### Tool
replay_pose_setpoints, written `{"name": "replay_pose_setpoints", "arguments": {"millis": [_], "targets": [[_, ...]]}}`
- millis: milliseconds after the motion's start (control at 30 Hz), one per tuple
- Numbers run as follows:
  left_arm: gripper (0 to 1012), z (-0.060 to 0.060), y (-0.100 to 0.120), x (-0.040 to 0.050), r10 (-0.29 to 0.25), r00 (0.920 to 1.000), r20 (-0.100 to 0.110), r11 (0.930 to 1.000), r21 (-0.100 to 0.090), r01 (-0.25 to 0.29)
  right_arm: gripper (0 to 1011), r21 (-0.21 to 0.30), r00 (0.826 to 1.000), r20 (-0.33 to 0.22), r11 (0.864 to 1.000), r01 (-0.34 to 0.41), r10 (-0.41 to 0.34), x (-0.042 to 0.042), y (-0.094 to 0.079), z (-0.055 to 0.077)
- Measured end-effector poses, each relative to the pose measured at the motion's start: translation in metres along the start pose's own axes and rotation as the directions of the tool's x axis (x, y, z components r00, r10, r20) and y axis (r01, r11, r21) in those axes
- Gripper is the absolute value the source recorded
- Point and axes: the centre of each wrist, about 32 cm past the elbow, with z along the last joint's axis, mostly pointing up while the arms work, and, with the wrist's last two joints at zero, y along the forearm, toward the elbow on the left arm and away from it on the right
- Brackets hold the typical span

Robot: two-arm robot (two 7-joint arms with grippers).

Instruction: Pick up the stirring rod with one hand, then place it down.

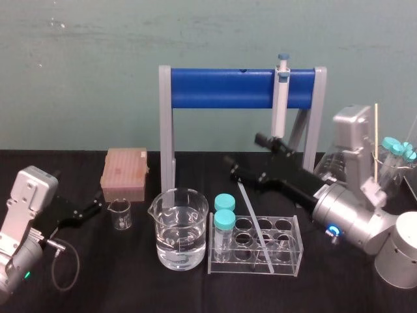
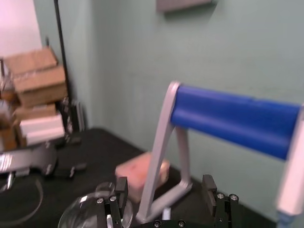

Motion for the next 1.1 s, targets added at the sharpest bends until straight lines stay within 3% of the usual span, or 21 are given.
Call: {"name": "replay_pose_setpoints", "arguments": {"millis": [200,533,1100], "targets": [[1000,0.000,0.000,-0.0001,0.000,1.0000,0.000,1.0000,0.000,0.000,1002,-0.106,1.000,-0.002,0.994,-0.023,0.023,-0.0044,0.005,-0.001],[1000,0.000,0.000,0.0000,0.000,1.0000,0.000,1.0000,0.000,0.000,1002,-0.190,1.000,-0.013,0.982,-0.008,0.005,-0.0055,0.011,-0.009],[1000,0.000,0.000,0.0000,0.000,1.0000,0.000,1.0000,0.000,0.000,1002,-0.232,1.000,-0.006,0.973,0.012,-0.014,-0.0037,0.016,-0.013]]}}
